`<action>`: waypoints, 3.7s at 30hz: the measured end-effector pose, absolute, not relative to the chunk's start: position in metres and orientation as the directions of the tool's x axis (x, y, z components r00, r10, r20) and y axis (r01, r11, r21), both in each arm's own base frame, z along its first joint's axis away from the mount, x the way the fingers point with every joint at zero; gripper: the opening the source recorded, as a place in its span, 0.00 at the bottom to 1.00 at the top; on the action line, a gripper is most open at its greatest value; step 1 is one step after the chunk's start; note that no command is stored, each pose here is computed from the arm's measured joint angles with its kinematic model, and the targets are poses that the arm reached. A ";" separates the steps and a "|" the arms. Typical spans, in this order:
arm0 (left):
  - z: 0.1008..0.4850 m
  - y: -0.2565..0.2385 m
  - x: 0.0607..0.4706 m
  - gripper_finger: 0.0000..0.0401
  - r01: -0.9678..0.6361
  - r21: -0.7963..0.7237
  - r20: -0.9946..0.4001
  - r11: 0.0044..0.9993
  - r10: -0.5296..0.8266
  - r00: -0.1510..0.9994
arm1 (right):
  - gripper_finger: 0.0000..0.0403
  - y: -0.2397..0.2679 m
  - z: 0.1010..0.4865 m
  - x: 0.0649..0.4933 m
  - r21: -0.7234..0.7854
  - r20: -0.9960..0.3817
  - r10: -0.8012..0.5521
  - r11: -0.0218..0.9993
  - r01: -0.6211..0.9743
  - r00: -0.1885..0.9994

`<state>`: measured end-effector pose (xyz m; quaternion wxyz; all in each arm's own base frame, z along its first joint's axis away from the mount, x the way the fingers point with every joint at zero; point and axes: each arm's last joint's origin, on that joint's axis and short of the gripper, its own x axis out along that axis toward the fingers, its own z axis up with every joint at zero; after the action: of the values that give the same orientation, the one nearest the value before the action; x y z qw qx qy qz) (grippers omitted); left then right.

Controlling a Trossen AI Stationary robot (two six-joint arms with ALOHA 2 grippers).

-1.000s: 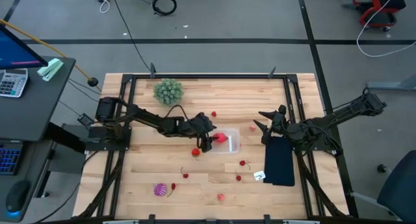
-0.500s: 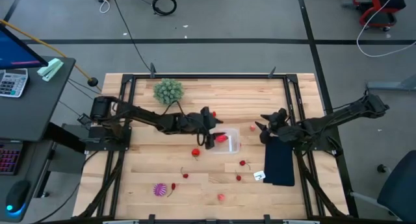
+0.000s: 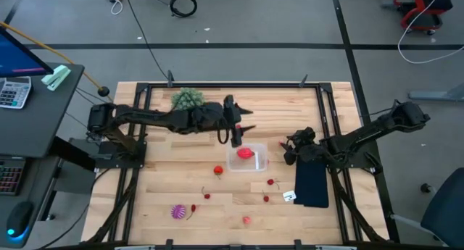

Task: Pick and placing Produce into tupperware
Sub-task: Put the pink peach into the transparent bin

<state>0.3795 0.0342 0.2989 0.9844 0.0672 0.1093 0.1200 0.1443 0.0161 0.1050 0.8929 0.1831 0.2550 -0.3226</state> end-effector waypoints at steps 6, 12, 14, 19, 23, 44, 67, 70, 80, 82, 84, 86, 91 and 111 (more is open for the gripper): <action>0.328 0.060 0.347 0.58 -0.287 0.201 -0.210 0.937 0.328 0.921 | 0.56 0.017 0.096 0.146 0.168 -0.612 -0.481 0.697 0.697 0.628; 0.355 0.069 0.297 0.50 -0.335 0.165 -0.309 0.928 0.371 0.876 | 0.56 0.017 0.085 0.147 0.168 -0.643 -0.494 0.654 0.737 0.586; 0.358 0.066 0.277 0.47 -0.336 0.149 -0.387 0.930 0.367 0.846 | 0.56 0.017 0.083 0.148 0.182 -0.641 -0.502 0.636 0.750 0.581; 0.373 0.050 0.233 0.41 -0.334 0.093 -0.457 0.938 0.338 0.823 | 0.55 0.018 0.081 0.152 0.192 -0.631 -0.512 0.625 0.757 0.583; 0.388 0.036 0.200 0.39 -0.314 0.065 -0.435 0.947 0.310 0.845 | 0.50 0.019 0.081 0.158 0.185 -0.639 -0.513 0.620 0.762 0.573; 0.411 0.013 0.088 0.35 -0.348 0.001 -0.331 0.938 0.328 0.885 | 0.27 0.024 0.078 0.176 0.164 -0.658 -0.520 0.606 0.778 0.544; 0.405 0.013 0.086 0.32 -0.337 0.049 -0.390 0.940 0.329 0.860 | 0.19 0.026 0.099 0.177 0.251 -0.633 -0.437 0.665 0.703 0.639; 0.405 0.013 0.086 0.32 -0.337 0.049 -0.390 0.940 0.329 0.860 | 0.19 0.026 0.101 0.177 0.260 -0.620 -0.442 0.663 0.702 0.648; 0.405 0.013 0.086 0.32 -0.337 0.049 -0.389 0.940 0.329 0.860 | 0.20 0.027 0.135 0.188 0.367 -0.396 -0.454 0.718 0.591 0.798; 0.405 0.013 0.086 0.32 -0.337 0.049 -0.390 0.940 0.329 0.860 | 0.20 0.029 0.145 0.193 0.396 -0.319 -0.426 0.752 0.527 0.847; 0.405 0.013 0.086 0.32 -0.337 0.049 -0.390 0.940 0.329 0.860 | 0.20 0.031 0.153 0.198 0.405 -0.265 -0.380 0.790 0.460 0.886; 0.405 0.013 0.086 0.32 -0.337 0.049 -0.389 0.940 0.329 0.861 | 0.20 0.034 0.159 0.205 0.385 -0.260 -0.332 0.826 0.412 0.907; 0.405 0.013 0.086 0.33 -0.337 0.049 -0.389 0.940 0.329 0.861 | 0.20 0.044 0.176 0.240 0.247 -0.311 -0.263 0.906 0.345 0.913; 0.405 0.013 0.086 0.31 -0.336 0.051 -0.397 0.940 0.328 0.857 | 0.30 0.041 0.174 0.336 0.173 -0.803 -0.056 0.930 0.323 0.593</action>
<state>0.0858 0.0134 0.4046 0.9636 -0.0101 0.2043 0.1724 0.3359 0.0413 0.1741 0.8793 0.1523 0.4382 -0.1080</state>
